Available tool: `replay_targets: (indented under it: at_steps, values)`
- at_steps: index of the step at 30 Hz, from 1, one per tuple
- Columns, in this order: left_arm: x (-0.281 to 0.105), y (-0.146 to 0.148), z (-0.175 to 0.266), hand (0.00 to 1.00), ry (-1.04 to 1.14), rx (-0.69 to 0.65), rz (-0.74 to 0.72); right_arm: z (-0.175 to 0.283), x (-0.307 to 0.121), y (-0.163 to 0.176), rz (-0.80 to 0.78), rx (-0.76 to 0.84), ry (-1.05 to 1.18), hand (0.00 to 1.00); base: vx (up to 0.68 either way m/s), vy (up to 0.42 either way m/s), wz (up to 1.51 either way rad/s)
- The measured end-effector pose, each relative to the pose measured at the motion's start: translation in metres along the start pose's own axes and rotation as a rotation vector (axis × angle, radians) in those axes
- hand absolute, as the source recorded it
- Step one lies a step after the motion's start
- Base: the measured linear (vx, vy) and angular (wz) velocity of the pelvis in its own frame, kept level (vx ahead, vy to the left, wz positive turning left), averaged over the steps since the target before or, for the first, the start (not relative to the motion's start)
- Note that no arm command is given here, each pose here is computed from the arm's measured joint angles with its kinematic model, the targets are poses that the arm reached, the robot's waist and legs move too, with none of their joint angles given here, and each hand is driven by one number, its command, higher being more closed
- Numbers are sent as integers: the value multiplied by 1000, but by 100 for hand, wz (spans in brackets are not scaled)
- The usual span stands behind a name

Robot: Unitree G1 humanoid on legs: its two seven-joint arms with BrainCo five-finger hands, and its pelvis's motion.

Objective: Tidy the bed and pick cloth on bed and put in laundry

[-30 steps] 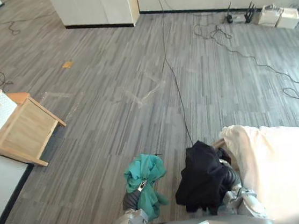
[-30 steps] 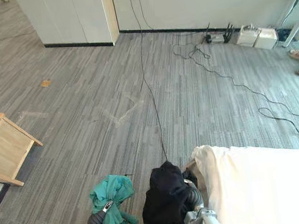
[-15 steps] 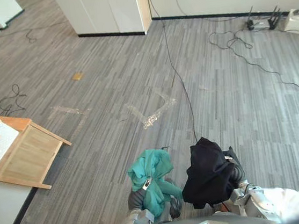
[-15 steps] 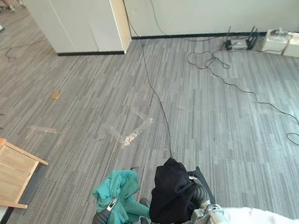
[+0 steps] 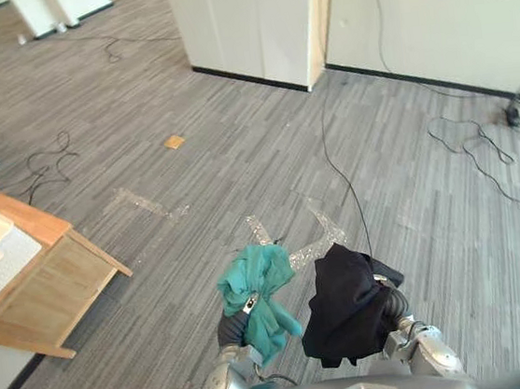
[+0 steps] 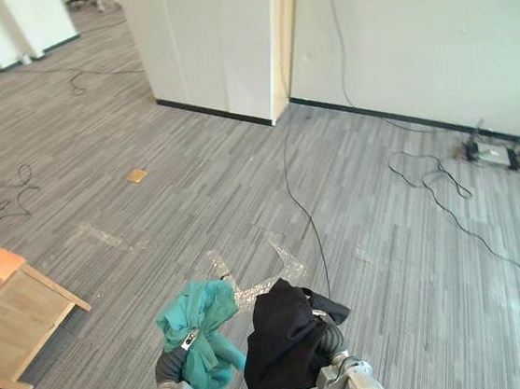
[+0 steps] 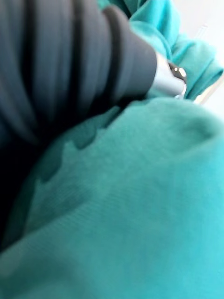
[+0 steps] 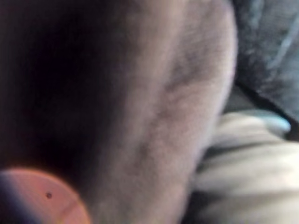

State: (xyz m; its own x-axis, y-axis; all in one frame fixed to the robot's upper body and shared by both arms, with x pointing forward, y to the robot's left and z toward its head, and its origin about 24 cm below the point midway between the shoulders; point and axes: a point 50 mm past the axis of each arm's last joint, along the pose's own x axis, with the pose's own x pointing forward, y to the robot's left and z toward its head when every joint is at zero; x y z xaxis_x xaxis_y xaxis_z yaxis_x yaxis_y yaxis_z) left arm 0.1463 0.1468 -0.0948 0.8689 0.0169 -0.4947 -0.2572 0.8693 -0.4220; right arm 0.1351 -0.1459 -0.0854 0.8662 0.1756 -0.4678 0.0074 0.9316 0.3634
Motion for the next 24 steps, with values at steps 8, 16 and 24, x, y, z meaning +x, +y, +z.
replay_targets:
  at_steps: [8,16,24]
  values:
    - [-16,21,-24,100,114,31,59,-12,-4,-4,-76,60,5,100,414,-310,86]
    - [-19,18,-30,100,112,-5,44,-4,2,-13,-58,21,-1,100,332,-253,19]
    - [-23,9,-21,100,55,-39,-3,6,0,-22,-12,-1,-21,100,335,-23,2]
